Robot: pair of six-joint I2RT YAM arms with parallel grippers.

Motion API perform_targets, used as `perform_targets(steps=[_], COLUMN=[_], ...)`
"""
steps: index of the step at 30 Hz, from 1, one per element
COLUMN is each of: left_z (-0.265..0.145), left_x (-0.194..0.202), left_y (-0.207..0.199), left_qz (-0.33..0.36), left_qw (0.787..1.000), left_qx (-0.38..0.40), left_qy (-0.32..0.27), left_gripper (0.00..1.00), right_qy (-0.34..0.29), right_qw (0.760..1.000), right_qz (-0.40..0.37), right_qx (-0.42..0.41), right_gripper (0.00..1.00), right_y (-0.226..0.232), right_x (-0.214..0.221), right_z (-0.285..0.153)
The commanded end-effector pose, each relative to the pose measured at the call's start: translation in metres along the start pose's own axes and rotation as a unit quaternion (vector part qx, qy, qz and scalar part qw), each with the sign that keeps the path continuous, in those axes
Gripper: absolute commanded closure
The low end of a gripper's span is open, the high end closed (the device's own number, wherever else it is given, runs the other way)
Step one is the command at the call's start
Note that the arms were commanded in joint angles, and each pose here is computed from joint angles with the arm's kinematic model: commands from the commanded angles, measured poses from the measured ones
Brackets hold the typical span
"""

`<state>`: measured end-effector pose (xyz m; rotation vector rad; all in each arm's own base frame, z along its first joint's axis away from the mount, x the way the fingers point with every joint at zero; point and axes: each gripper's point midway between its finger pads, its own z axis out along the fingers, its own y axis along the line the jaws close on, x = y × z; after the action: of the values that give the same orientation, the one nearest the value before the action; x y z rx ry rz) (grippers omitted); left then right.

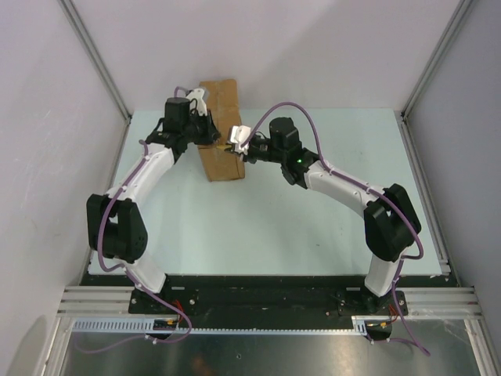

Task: Unpack the express box
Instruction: Cut the express box at the center of the board.

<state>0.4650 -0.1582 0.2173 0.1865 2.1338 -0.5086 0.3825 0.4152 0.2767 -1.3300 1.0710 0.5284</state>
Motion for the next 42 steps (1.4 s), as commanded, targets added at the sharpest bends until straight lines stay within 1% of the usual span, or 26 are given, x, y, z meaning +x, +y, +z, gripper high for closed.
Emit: perform_targets(steps=[1, 4, 9, 11, 20, 25, 36, 42], left_z=[0.003, 0.004, 0.007, 0.007, 0.007, 0.007, 0.01, 0.012], left_x=[0.088, 0.108, 0.127, 0.132, 0.131, 0.132, 0.142, 0.148], left_y=[0.047, 0.056, 0.06, 0.063, 0.073, 0.077, 0.088, 0.095], left_qz=[0.034, 0.052, 0.069, 0.076, 0.088, 0.086, 0.086, 0.09], left_qw=[0.991, 0.988, 0.984, 0.983, 0.981, 0.98, 0.978, 0.975], left_qx=[-0.063, -0.071, -0.065, -0.065, -0.088, -0.094, -0.102, -0.112], left_qy=[0.112, 0.128, 0.149, 0.154, 0.151, 0.152, 0.159, 0.167], left_gripper=[0.82, 0.84, 0.89, 0.9, 0.92, 0.93, 0.95, 0.97], right_qy=[0.026, 0.044, 0.075, 0.078, 0.115, 0.151, 0.168, 0.186], right_qw=[1.0, 0.999, 0.997, 0.997, 0.993, 0.988, 0.986, 0.982], right_qz=[-0.01, -0.007, -0.009, -0.009, -0.008, 0.005, -0.008, -0.013], right_qx=[-0.004, -0.012, -0.016, -0.019, -0.005, -0.016, 0.015, 0.023], right_gripper=[1.0, 1.0, 1.0, 1.0, 1.0, 1.0, 1.0, 1.0], right_y=[-0.001, 0.002, 0.002, 0.0, -0.012, -0.008, -0.029, -0.034], right_x=[0.017, 0.029, 0.045, 0.046, 0.067, 0.087, 0.098, 0.112], right_z=[-0.002, -0.005, -0.014, -0.018, -0.036, -0.049, -0.064, -0.074])
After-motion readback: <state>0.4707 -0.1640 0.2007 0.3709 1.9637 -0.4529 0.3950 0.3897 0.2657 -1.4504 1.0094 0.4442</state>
